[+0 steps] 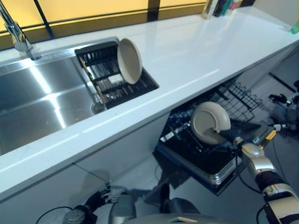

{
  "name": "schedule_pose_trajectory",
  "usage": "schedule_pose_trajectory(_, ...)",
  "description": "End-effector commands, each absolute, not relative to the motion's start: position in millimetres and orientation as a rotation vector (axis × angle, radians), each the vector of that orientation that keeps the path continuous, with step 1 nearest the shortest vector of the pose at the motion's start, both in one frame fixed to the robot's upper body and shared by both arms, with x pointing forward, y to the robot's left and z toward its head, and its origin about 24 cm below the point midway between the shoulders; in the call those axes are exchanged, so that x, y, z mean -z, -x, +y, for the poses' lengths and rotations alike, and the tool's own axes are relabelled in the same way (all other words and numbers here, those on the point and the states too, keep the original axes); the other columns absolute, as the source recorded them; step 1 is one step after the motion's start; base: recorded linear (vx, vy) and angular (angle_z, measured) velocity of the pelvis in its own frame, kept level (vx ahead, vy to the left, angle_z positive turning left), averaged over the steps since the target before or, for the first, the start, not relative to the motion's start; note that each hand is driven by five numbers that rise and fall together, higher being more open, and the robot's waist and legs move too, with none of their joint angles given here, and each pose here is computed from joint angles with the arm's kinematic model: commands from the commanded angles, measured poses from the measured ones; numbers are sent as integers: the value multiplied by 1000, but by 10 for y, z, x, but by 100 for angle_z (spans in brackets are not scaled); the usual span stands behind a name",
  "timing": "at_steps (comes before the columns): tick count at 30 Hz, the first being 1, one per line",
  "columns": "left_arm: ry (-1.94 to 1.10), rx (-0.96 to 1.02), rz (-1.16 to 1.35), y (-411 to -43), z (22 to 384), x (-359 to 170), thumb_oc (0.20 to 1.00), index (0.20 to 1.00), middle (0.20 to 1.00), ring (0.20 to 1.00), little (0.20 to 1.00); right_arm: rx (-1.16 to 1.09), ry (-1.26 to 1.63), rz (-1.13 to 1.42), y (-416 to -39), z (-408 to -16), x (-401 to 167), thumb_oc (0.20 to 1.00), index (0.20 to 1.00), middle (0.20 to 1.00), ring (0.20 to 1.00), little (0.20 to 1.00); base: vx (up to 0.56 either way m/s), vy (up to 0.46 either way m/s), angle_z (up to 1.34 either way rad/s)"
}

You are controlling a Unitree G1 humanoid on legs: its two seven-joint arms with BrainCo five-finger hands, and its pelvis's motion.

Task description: Pick up plates and place into dishwasher.

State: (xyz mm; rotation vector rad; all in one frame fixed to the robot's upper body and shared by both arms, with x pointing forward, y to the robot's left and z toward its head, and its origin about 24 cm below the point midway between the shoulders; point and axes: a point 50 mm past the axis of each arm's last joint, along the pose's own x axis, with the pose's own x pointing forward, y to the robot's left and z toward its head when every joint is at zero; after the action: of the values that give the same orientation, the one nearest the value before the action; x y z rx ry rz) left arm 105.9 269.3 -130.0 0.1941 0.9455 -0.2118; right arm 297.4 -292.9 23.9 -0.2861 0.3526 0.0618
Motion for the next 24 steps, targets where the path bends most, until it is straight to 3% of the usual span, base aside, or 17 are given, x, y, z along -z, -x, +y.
schedule_pose_trajectory(1,-193,206,900,-1068,2788,1215,1000,1000,1000,1000,1000,-28,380,223,-3177,-3031,-664,200,200,200,200,200,0,0,0)
schedule_pose_trajectory(14,-167,320,822,-1274,2581,1137,1000,1000,1000,1000,1000,8,794,356,-3071,-3484,-856,200,200,200,200,200,0,-1,4)
schedule_pose_trajectory(24,-176,353,814,-1341,2557,1121,1000,1000,1000,1000,1000,-35,843,479,-3012,-3699,-850,200,200,200,200,200,14,-2,-1)
